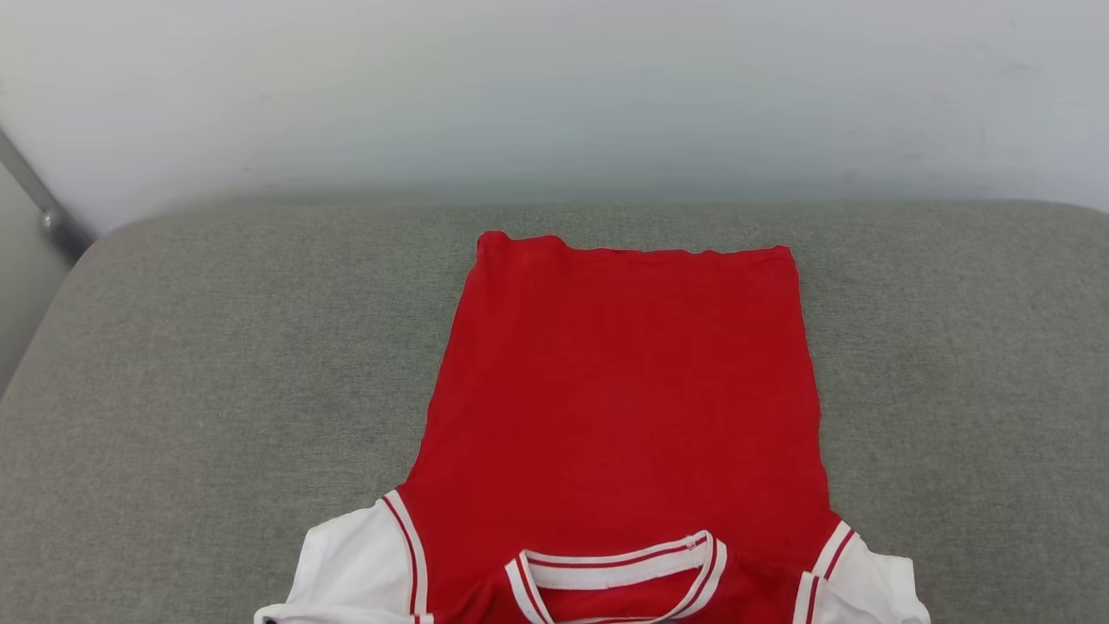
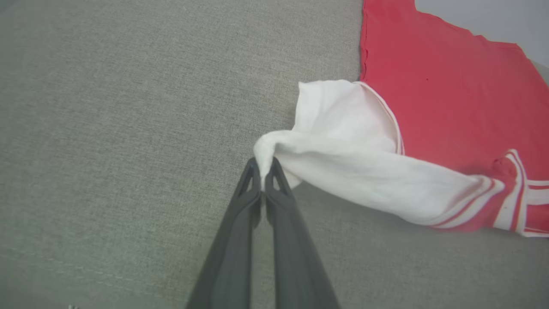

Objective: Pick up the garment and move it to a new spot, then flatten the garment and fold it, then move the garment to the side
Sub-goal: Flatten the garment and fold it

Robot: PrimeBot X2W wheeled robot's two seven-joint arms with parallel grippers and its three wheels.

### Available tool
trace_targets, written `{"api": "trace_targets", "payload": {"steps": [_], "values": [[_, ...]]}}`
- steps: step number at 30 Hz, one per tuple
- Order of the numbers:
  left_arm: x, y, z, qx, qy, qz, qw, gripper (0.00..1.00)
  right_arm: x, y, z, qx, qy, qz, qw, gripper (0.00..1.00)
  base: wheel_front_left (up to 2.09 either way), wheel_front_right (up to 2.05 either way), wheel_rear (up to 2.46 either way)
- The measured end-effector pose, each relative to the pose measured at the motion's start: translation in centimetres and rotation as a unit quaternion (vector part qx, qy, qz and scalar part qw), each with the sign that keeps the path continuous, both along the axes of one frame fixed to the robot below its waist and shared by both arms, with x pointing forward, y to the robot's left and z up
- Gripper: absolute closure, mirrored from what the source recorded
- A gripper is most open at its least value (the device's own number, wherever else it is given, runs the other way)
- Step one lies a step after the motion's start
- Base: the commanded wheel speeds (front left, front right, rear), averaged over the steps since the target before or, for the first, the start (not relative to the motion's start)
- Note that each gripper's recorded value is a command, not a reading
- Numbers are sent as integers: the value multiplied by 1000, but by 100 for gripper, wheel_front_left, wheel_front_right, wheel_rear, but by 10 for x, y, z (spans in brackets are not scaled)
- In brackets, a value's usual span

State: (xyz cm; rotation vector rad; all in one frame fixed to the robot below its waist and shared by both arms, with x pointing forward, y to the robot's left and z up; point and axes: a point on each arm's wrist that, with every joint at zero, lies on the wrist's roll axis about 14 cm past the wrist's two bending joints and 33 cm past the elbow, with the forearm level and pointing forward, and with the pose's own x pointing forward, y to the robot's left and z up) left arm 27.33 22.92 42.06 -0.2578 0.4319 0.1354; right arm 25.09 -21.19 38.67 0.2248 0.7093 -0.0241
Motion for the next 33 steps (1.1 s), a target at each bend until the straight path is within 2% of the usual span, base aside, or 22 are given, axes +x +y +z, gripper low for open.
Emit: {"api": "trace_targets", "payload": {"steps": [3,6,9,14,19,25,29,33], "values": [[-4,0,2,-4,-4,9,1000,100,7,-3,9,-2,-18,-5,1000,0,0,0,0],[-4,-1,4,-2,-9,13,1000,100,31,-12,28,-11,-57,-16,998,0,0,0,0],[3,-1,8,-2,-19,16,1000,100,70,-21,54,-13,-104,-28,994,0,0,0,0],[26,-10,14,-5,-36,-2,999,100,148,-37,78,-11,-138,-41,989,0,0,0,0],[56,-15,18,2,-56,-22,998,100,220,-19,61,16,-98,-20,995,0,0,0,0],[80,-16,10,0,-67,-18,998,100,301,14,47,17,-19,39,999,0,0,0,0],[90,-16,1,-1,-64,-13,998,100,336,39,33,7,54,84,995,0,0,0,0],[95,-12,-9,2,-57,-5,998,100,357,57,14,5,107,105,989,0,0,0,0]]}}
